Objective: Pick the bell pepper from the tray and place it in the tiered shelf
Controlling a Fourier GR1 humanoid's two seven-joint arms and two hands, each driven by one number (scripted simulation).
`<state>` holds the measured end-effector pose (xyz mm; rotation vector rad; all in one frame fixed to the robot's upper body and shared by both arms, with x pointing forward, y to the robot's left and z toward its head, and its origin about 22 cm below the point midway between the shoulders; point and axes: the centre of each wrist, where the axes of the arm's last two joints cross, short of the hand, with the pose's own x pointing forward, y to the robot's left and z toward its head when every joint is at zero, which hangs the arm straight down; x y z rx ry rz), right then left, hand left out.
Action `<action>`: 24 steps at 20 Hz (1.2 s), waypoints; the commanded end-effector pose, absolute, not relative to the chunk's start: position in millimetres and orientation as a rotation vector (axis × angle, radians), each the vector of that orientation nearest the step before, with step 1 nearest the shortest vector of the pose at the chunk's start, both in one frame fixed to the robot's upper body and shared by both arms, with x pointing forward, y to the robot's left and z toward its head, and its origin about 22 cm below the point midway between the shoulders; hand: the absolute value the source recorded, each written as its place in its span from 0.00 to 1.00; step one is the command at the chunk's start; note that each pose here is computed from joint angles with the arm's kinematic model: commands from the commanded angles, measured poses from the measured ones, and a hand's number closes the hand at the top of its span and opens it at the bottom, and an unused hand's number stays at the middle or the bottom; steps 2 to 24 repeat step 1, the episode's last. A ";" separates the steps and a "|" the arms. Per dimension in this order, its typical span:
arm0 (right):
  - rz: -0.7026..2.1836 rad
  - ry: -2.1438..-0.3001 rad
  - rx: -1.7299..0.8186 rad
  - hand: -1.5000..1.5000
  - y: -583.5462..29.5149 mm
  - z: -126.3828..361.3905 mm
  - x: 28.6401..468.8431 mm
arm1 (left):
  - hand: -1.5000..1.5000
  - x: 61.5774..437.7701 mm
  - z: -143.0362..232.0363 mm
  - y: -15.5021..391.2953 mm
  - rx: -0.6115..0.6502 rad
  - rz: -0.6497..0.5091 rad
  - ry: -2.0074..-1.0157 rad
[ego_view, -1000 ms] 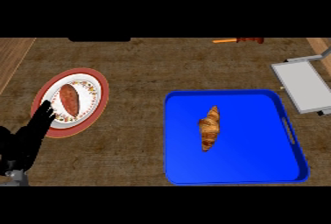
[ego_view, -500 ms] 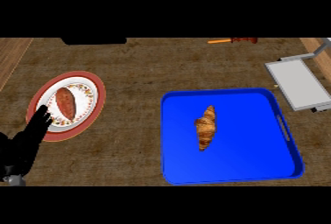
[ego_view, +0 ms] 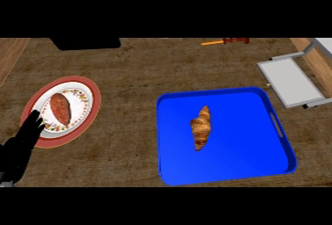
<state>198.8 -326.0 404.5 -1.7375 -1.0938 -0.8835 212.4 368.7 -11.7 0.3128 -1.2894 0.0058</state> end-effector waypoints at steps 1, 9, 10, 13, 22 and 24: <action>-0.895 -0.936 -1.682 0.00 -305.7 405.4 153.1 | 0.50 201.0 -16.5 377.4 0.307 0.023 -1.267; -0.895 -0.936 -1.682 0.00 -305.7 405.4 153.1 | 0.50 201.0 -16.5 377.4 0.307 0.023 -1.267; -0.895 -0.936 -1.682 0.00 -305.7 405.4 153.1 | 0.50 201.0 -16.5 377.4 0.307 0.023 -1.267; -0.895 -0.936 -1.682 0.00 -305.7 405.4 153.1 | 0.50 201.0 -16.5 377.4 0.307 0.023 -1.267; -0.895 -0.936 -1.682 0.00 -305.7 405.4 153.1 | 0.50 201.0 -16.5 377.4 0.307 0.023 -1.267; -0.895 -0.936 -1.682 0.00 -305.7 405.4 153.1 | 0.50 201.0 -16.5 377.4 0.307 0.023 -1.267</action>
